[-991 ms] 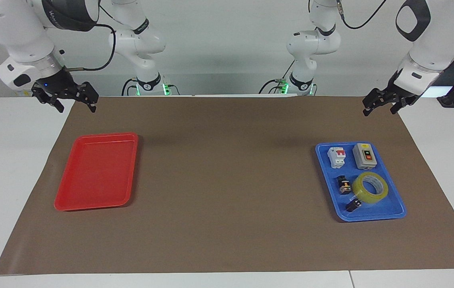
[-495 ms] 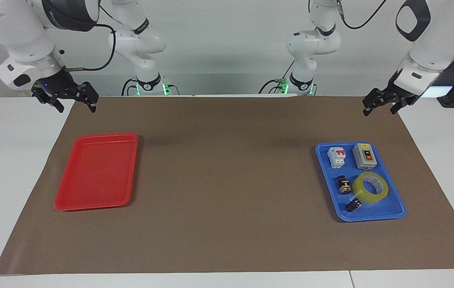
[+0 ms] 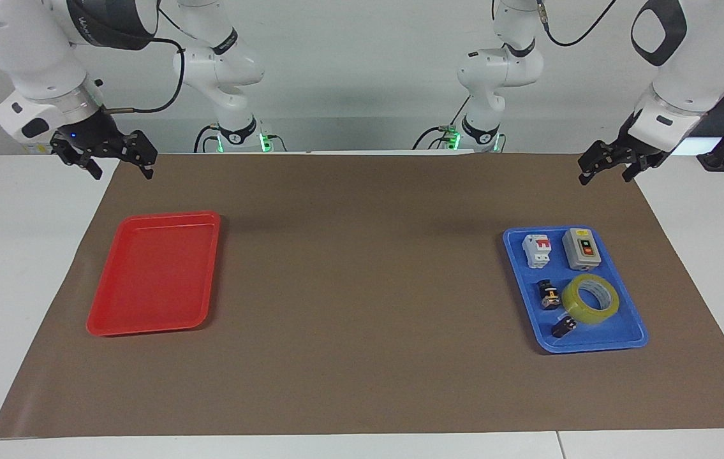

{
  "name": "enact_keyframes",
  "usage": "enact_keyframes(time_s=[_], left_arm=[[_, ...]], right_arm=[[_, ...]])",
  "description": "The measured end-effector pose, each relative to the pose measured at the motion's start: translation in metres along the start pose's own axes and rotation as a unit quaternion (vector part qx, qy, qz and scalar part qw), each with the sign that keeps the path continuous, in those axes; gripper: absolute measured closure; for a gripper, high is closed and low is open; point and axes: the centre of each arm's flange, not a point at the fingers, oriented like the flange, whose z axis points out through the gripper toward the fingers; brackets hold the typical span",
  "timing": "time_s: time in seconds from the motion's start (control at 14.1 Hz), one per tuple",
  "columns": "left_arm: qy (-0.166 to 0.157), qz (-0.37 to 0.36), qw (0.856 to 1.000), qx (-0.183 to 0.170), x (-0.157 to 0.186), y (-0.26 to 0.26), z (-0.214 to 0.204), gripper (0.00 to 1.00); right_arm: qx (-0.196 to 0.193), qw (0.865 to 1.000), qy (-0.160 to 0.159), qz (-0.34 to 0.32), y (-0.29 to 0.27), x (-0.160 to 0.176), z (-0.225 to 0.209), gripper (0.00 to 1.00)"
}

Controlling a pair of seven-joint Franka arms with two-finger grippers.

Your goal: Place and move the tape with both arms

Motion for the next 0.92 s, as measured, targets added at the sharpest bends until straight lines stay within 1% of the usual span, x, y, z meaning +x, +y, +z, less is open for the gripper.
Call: enact_keyframes(time_s=[0.35,0.42,0.57,0.71,0.85,0.92], left_arm=[[0.0,0.002,1.0,0.0,0.0,0.003,0.0,0.0],[0.005,0.002,1.0,0.0,0.001,0.003,0.0,0.0],[0.037,-0.003,0.999,0.0,0.008,-0.003,-0.005,0.0],[0.057,-0.018,0.998,0.001,0.014,-0.022,0.002,0.0],[0.076,-0.03,0.997,0.002,0.024,-0.041,0.024,0.0],[0.078,-0.03,0.996,0.003,0.03,-0.049,0.04,0.0]], right_arm=[[0.0,1.0,0.0,0.0,0.0,0.0,0.0,0.0],[0.0,1.0,0.0,0.0,0.0,0.0,0.0,0.0],[0.0,1.0,0.0,0.0,0.0,0.0,0.0,0.0],[0.0,1.0,0.0,0.0,0.0,0.0,0.0,0.0],[0.0,1.0,0.0,0.0,-0.001,0.0,0.0,0.0],[0.0,1.0,0.0,-0.001,-0.001,0.0,0.0,0.0]])
